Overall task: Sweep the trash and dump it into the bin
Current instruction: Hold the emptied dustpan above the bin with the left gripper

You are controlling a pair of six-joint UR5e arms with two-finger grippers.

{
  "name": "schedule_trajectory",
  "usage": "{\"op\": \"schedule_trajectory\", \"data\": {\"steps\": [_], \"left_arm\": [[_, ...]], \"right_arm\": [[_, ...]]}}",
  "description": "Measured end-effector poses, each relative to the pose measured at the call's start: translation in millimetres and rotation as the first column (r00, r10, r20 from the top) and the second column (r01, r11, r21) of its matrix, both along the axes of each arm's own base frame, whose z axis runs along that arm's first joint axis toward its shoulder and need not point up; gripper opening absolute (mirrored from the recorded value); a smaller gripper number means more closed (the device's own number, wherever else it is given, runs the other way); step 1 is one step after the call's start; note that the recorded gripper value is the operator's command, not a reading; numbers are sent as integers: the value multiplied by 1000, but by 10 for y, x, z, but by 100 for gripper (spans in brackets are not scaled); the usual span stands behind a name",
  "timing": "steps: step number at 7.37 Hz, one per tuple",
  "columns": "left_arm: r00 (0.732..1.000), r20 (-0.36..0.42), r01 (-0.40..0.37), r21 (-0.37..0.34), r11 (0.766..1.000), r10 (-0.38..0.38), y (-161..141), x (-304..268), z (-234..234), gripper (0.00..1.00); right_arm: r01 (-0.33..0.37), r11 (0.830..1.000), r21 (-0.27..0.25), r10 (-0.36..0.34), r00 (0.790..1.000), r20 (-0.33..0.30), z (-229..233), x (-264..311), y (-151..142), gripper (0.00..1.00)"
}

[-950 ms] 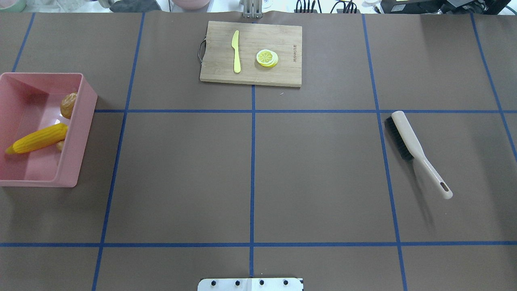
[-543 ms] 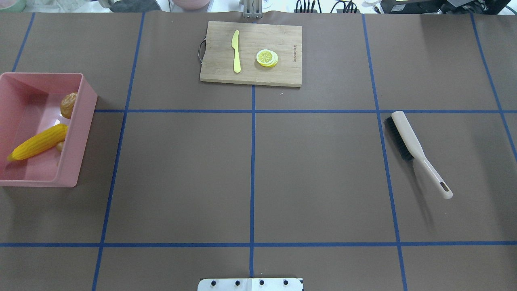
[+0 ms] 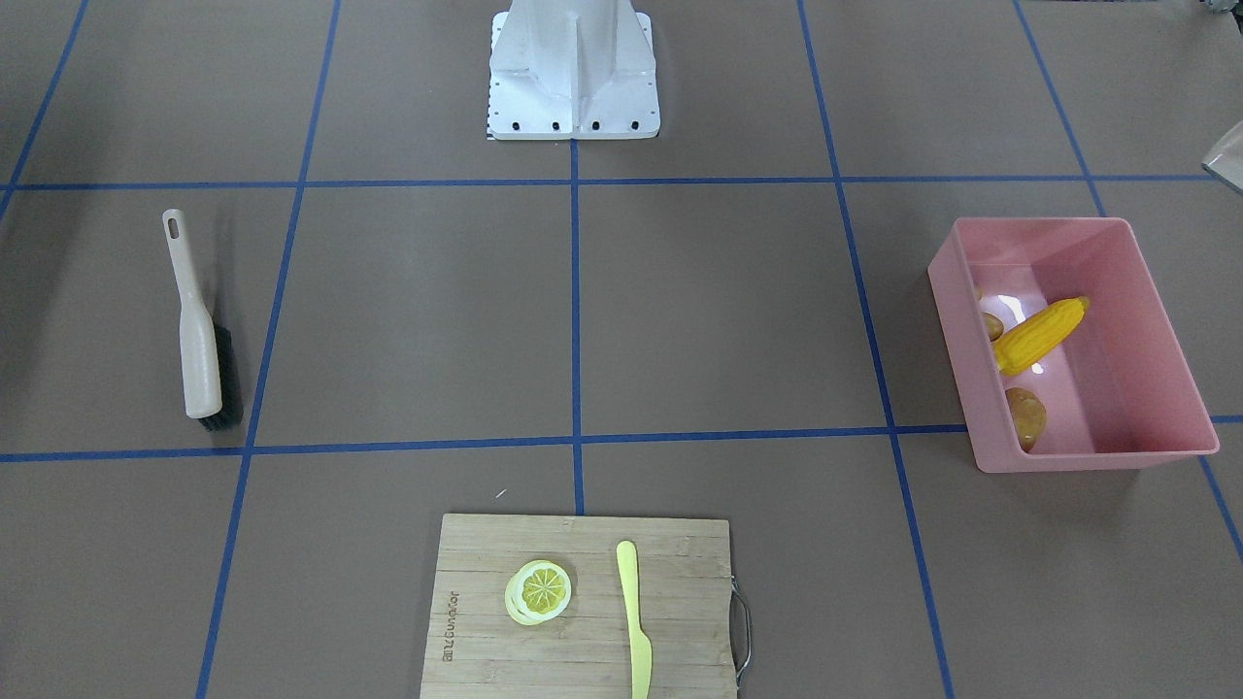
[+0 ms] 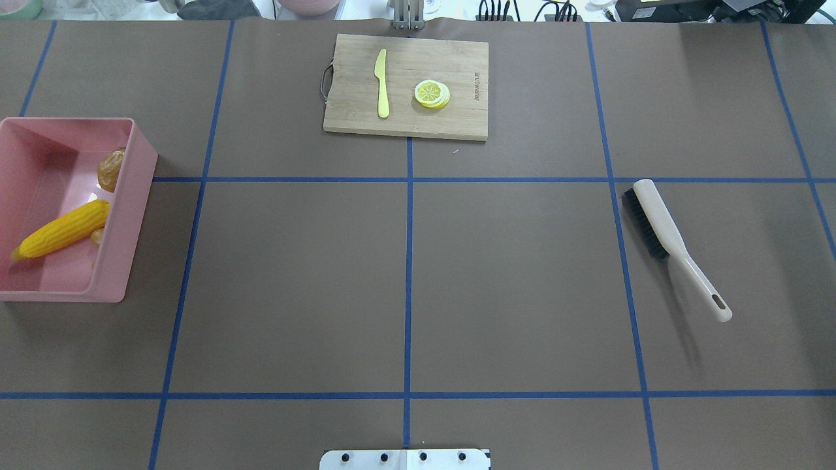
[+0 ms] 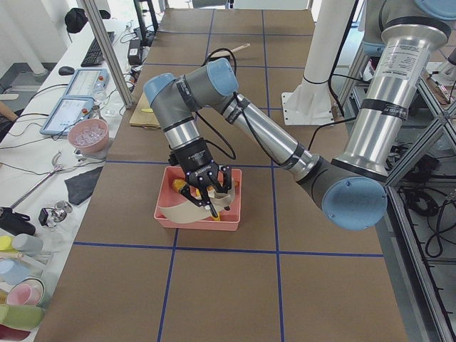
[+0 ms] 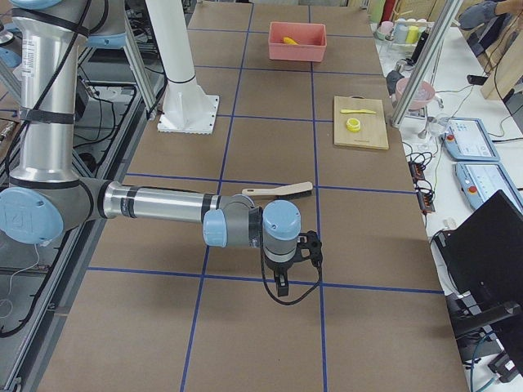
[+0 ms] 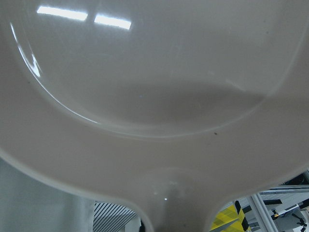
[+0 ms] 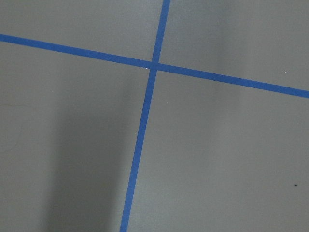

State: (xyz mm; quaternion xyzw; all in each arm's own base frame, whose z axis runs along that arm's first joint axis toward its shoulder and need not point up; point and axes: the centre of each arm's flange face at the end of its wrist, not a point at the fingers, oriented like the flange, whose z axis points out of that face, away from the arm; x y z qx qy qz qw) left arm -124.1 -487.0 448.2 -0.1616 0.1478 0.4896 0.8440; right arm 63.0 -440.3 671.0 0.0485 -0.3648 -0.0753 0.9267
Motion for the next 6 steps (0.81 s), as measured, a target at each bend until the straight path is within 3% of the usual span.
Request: {"op": "schedule_trajectory", "data": {"steps": [2,4,5,6], "left_arm": [[975,-14,220,22,975,-220,-122,25,-300,0],[902,-83,424,-7,906,-423,-251,197,-521,0],[864,-126,487,-28,873,-487,-308,319,-627,0],[839,-173,519,-33,854,-516,-355,442,-745,0]], "right_arm": [[0,1000,0,0,1000,0,0,0,0,100],[0,1000,1,0,1000,1,-1,-1,0,100],[0,1000,1,0,1000,1,-1,-1,0,100],[0,1000,1,0,1000,1,-2,-1,-1,100]]}}
